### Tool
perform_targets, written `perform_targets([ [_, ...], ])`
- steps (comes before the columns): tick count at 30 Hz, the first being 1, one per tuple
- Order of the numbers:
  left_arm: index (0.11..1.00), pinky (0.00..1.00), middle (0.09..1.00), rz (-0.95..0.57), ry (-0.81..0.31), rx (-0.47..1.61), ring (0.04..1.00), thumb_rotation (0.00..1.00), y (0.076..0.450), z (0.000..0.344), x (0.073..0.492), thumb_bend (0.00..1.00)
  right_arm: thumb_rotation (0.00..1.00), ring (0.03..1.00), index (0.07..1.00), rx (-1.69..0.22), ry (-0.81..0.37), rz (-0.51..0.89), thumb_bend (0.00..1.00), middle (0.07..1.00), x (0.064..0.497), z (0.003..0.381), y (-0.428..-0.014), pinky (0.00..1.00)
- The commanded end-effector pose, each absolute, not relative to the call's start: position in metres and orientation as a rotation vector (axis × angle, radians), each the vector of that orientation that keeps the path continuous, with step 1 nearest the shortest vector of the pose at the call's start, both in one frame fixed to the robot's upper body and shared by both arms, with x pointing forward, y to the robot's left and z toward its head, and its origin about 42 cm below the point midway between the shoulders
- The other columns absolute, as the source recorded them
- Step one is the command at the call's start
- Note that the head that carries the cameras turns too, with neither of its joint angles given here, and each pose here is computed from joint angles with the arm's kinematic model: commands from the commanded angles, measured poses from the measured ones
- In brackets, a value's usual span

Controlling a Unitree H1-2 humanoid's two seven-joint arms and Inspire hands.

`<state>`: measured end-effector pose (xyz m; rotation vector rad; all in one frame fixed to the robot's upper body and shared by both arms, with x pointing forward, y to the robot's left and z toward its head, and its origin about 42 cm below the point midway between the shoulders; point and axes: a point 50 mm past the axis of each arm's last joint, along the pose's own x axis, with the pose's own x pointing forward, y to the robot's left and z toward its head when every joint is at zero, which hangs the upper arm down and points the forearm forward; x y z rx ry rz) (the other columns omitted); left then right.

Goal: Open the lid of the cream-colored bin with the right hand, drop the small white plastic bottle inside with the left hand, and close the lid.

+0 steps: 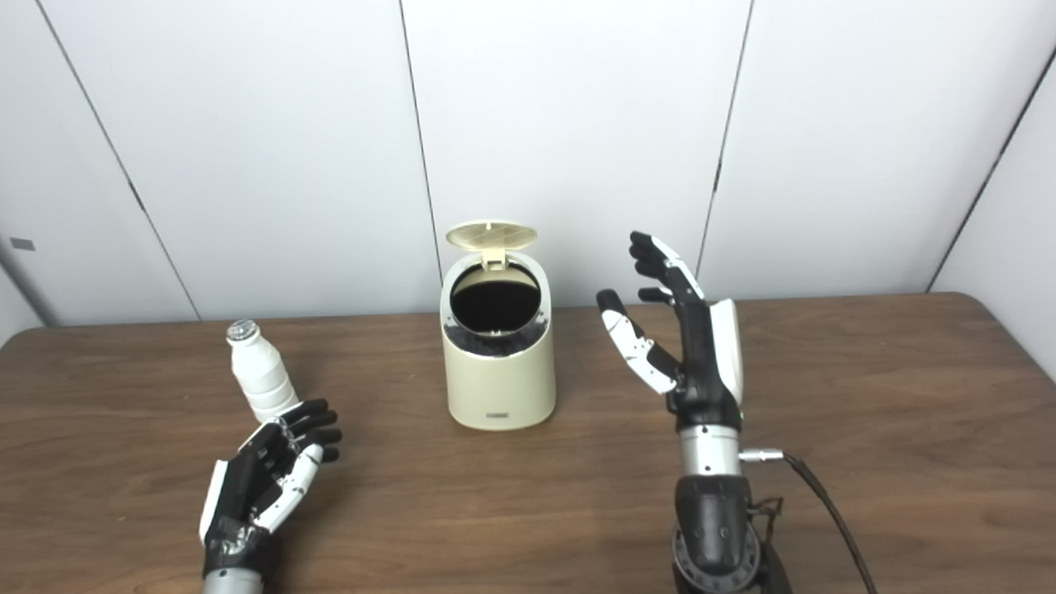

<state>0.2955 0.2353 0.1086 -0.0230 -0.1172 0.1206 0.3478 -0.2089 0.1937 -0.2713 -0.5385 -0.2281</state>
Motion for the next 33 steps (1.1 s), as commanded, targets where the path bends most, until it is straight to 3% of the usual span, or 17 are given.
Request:
perform_targets([
  [1, 0.703, 0.63, 0.707, 0.125, -0.100, 0.017, 0.676, 0.19, 0.243, 0.098, 0.278, 0.26, 0.40, 0.739, 0.740, -0.210, -0.636, -0.227, 0.22, 0.758, 0.341, 0.196, -0.211, 0.65],
  [3, 0.700, 0.64, 0.708, 0.111, -0.120, 0.021, 0.679, 0.21, 0.243, 0.103, 0.273, 0.27, 0.47, 0.746, 0.736, -0.195, -0.625, -0.223, 0.24, 0.758, 0.332, 0.183, -0.215, 0.66],
  [6, 0.667, 0.56, 0.669, 0.096, -0.181, 0.066, 0.614, 0.31, 0.245, 0.112, 0.262, 0.38, 0.53, 0.748, 0.736, -0.191, -0.608, -0.219, 0.27, 0.755, 0.322, 0.169, -0.220, 0.67],
  [8, 0.600, 0.48, 0.600, 0.113, -0.221, 0.108, 0.549, 0.39, 0.247, 0.119, 0.253, 0.56, 0.51, 0.750, 0.738, -0.188, -0.598, -0.217, 0.27, 0.756, 0.317, 0.163, -0.223, 0.68],
  [10, 0.562, 0.44, 0.561, 0.165, -0.256, 0.150, 0.510, 0.37, 0.252, 0.127, 0.241, 0.63, 0.51, 0.755, 0.741, -0.191, -0.586, -0.221, 0.28, 0.760, 0.314, 0.158, -0.226, 0.70],
  [15, 0.548, 0.39, 0.506, 0.331, -0.316, 0.169, 0.448, 0.05, 0.268, 0.141, 0.205, 0.64, 0.49, 0.765, 0.739, -0.206, -0.569, -0.235, 0.27, 0.764, 0.310, 0.149, -0.231, 0.70],
  [17, 0.502, 0.37, 0.492, 0.377, -0.322, 0.184, 0.427, 0.05, 0.275, 0.144, 0.195, 0.54, 0.49, 0.765, 0.736, -0.206, -0.566, -0.235, 0.27, 0.766, 0.311, 0.148, -0.231, 0.70],
  [22, 0.490, 0.27, 0.441, 0.458, -0.277, 0.231, 0.346, 0.06, 0.291, 0.142, 0.186, 0.52, 0.54, 0.764, 0.737, -0.196, -0.555, -0.233, 0.31, 0.766, 0.317, 0.145, -0.230, 0.70],
  [23, 0.491, 0.31, 0.468, 0.469, -0.265, 0.228, 0.383, 0.06, 0.293, 0.140, 0.186, 0.52, 0.56, 0.765, 0.737, -0.195, -0.554, -0.233, 0.32, 0.767, 0.317, 0.145, -0.230, 0.70],
  [24, 0.556, 0.35, 0.500, 0.481, -0.253, 0.224, 0.426, 0.06, 0.294, 0.139, 0.187, 0.66, 0.57, 0.764, 0.737, -0.195, -0.554, -0.233, 0.33, 0.768, 0.318, 0.145, -0.230, 0.70],
  [26, 0.667, 0.43, 0.597, 0.504, -0.225, 0.232, 0.506, 0.08, 0.296, 0.136, 0.190, 0.81, 0.56, 0.765, 0.740, -0.200, -0.555, -0.238, 0.32, 0.770, 0.320, 0.145, -0.231, 0.70],
  [30, 0.823, 0.55, 0.763, 0.510, -0.161, 0.262, 0.659, 0.18, 0.297, 0.133, 0.200, 0.89, 0.59, 0.765, 0.742, -0.209, -0.555, -0.244, 0.32, 0.767, 0.322, 0.145, -0.234, 0.70],
  [32, 0.939, 0.75, 0.888, 0.487, -0.130, 0.266, 0.832, 0.21, 0.298, 0.131, 0.205, 0.93, 0.58, 0.779, 0.749, -0.210, -0.550, -0.244, 0.31, 0.776, 0.323, 0.144, -0.238, 0.72],
  [33, 0.957, 0.79, 0.908, 0.476, -0.112, 0.270, 0.861, 0.22, 0.298, 0.130, 0.209, 0.94, 0.58, 0.783, 0.750, -0.211, -0.547, -0.246, 0.31, 0.778, 0.324, 0.143, -0.240, 0.72],
])
